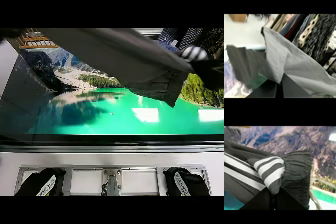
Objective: Fold the clothes and pants, and hang the long-sleeved shirts on hangers.
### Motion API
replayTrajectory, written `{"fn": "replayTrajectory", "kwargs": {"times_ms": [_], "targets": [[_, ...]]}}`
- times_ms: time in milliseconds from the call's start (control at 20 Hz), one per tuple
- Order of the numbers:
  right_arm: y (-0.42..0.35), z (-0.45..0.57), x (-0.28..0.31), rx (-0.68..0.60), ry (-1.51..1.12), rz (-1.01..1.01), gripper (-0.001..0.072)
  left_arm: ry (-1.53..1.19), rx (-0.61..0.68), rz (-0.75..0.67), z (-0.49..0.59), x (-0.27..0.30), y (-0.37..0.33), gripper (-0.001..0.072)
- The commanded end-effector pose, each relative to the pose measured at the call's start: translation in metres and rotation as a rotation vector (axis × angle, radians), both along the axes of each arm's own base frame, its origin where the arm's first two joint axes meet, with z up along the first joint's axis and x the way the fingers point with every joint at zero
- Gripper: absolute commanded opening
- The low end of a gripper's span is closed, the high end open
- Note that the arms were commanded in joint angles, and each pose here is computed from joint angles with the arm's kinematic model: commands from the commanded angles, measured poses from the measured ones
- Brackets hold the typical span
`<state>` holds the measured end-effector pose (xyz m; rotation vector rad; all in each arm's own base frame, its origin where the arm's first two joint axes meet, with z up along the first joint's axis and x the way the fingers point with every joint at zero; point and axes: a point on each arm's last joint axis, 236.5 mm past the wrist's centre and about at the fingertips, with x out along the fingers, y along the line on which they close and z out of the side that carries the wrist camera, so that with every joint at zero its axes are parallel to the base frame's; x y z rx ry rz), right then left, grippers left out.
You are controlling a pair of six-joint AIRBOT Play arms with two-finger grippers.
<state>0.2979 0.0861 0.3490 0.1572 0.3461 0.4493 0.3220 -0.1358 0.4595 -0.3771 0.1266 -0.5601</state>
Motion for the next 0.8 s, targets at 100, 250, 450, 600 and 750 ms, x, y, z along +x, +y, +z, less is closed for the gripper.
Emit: {"fn": "replayTrajectory", "kwargs": {"times_ms": [100,250,450,600,750], "targets": [[0.018,0.029,-0.069,0.033,-0.043,0.004,0.0014,-0.237,-0.043,0.052,0.054,-0.095,0.018,0.0004],[0.024,0.009,-0.078,0.091,0.092,0.013,0.0014,-0.298,-0.107,0.109,0.054,-0.102,0.033,0.0004],[0.021,-0.027,-0.056,0.142,0.293,0.015,0.0014,-0.178,-0.127,0.151,0.003,-0.043,0.038,0.0004],[0.010,-0.066,-0.011,0.146,0.439,-0.006,0.0014,0.011,-0.107,0.141,-0.064,0.036,0.025,0.0004],[-0.007,-0.132,0.048,0.085,0.603,-0.077,0.0014,0.130,-0.087,0.138,-0.125,0.122,0.000,0.0004]]}}
